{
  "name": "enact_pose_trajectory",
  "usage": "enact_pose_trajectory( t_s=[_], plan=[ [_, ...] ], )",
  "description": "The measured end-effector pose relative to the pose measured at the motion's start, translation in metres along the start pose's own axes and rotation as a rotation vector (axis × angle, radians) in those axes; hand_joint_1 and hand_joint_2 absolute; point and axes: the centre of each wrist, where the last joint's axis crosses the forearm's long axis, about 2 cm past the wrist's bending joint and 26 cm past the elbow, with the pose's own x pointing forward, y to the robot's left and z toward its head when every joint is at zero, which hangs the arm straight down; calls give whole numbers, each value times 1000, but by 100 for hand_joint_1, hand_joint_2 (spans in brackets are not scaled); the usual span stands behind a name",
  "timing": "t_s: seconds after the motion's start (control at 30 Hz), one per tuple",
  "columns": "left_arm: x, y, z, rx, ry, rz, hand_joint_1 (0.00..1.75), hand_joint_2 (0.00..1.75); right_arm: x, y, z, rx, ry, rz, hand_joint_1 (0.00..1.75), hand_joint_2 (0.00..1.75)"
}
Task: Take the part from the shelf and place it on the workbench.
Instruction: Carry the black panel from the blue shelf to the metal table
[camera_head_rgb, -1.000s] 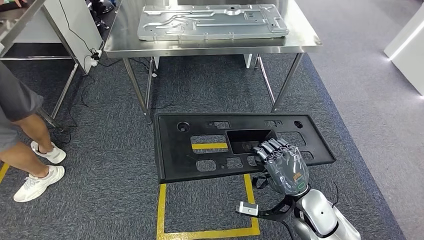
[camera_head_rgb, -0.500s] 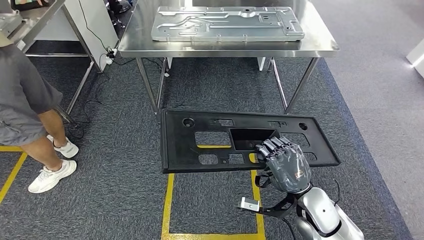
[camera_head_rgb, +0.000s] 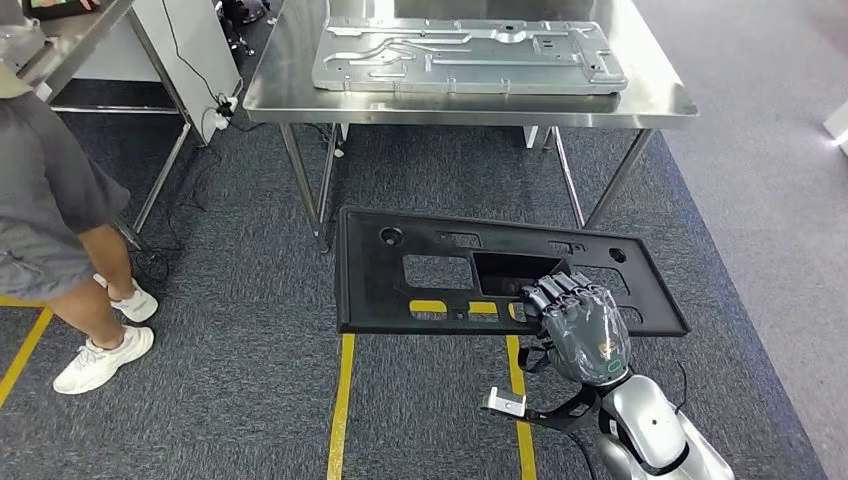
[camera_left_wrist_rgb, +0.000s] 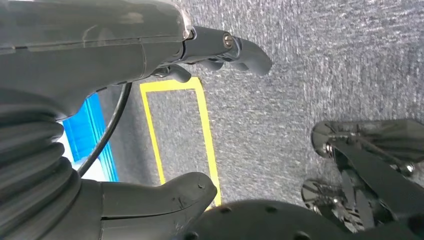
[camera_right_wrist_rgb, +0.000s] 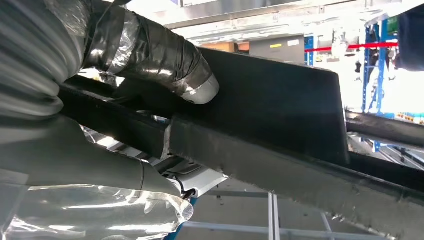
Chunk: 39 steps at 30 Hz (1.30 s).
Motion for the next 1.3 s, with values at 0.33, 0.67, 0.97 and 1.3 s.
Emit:
enact_pose_trajectory(
  t_s=[0.33, 0.67, 0.97, 1.3],
  plan=[
    [-3, 0, 0, -3, 5, 0, 0, 175, -5, -1, 6, 15, 21, 14, 175, 175],
    [2, 0, 0, -3, -5, 1, 0, 175, -11, -5, 8, 13, 29, 31, 175, 175],
    [-5, 1, 0, -4, 11, 1, 0, 175, -17, -9, 11, 25, 39, 49, 175, 175],
    [-2, 0, 0, -5, 7, 1, 0, 175, -33, -16, 13, 29, 58, 95, 175, 175]
  ],
)
